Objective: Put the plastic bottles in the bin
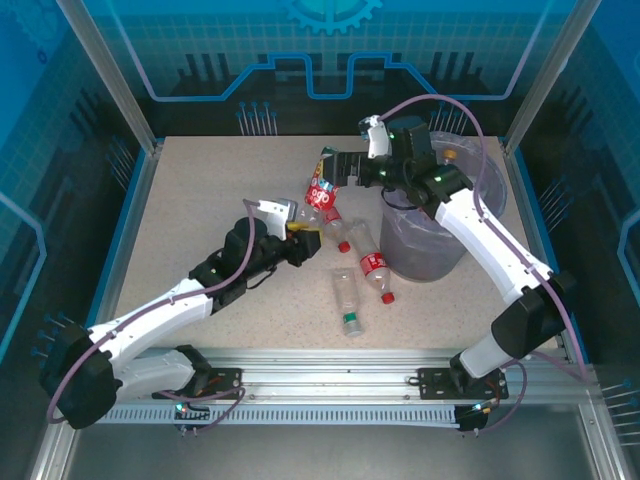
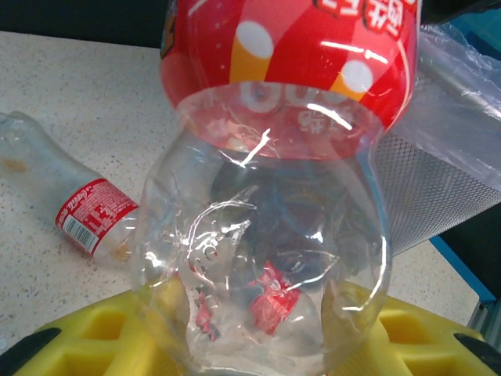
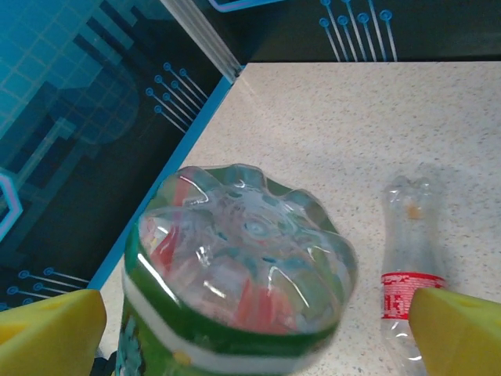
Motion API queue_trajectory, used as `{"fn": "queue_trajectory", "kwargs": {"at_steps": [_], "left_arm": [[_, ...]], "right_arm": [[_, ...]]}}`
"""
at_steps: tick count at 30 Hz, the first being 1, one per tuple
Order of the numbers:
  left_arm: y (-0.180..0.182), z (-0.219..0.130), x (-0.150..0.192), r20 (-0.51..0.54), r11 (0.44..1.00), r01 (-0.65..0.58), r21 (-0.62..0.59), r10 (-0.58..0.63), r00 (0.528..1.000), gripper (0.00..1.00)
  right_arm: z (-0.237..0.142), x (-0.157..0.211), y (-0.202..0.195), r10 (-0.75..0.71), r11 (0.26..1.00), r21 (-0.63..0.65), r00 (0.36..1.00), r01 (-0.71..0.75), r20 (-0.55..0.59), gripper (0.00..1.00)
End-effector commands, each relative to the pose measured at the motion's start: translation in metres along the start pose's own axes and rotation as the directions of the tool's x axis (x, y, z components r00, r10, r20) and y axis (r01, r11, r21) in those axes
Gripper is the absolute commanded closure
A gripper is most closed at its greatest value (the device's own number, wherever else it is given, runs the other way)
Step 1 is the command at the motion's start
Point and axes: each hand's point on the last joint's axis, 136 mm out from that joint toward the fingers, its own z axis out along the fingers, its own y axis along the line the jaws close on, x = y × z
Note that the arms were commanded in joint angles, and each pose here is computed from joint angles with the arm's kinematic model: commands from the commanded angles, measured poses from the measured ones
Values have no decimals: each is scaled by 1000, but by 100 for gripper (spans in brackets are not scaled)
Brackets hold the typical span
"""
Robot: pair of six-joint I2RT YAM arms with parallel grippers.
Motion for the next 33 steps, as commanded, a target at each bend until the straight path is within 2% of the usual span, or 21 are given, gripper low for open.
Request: {"fn": "queue_trajectory", "kwargs": {"at_steps": [1, 7, 11, 12, 14, 16, 18, 19, 23, 28, 33], "left_arm": [[-14, -5, -13, 52, 998, -45, 52, 42, 998, 72], [-18, -2, -16, 45, 997, -50, 62, 48, 998, 70], [-22, -4, -21, 54, 995, -58, 76, 54, 997, 63], [-24, -5, -23, 54, 995, -60, 81, 56, 997, 57], [-29, -8, -28, 63, 993, -66, 94, 61, 996, 35], [-34, -13, -33, 74, 991, -69, 112, 61, 995, 25], [-38, -18, -39, 92, 990, -67, 126, 56, 994, 9], [-40, -20, -40, 96, 989, -67, 133, 54, 994, 5], [-54, -17, -47, 83, 980, -59, 190, 44, 996, 3], [-71, 4, -53, 46, 973, -49, 225, 39, 998, 4], [-81, 32, -62, 24, 974, -36, 225, 31, 999, 6]], "right_arm": [[3, -12, 26, -1, 993, -115, 1000, 3, 18, 7], [0, -15, 27, -11, 992, -122, 999, 15, 30, 26], [-10, -29, 32, -38, 990, -131, 996, 49, 83, 33], [-15, -34, 36, -51, 989, -137, 993, 64, 102, 35], [-22, -44, 42, -74, 986, -139, 988, 93, 132, 39], [-33, -56, 50, -100, 982, -144, 981, 125, 167, 41], [-48, -68, 56, -128, 978, -138, 970, 159, 207, 42], [-54, -74, 58, -137, 977, -130, 965, 169, 224, 42], [-97, -103, 51, -193, 976, -33, 928, 214, 319, 42], [-178, -132, 26, -280, 956, 201, 868, 213, 410, 43], [-260, -132, -16, -366, 851, 509, 844, 132, 392, 45]]}}
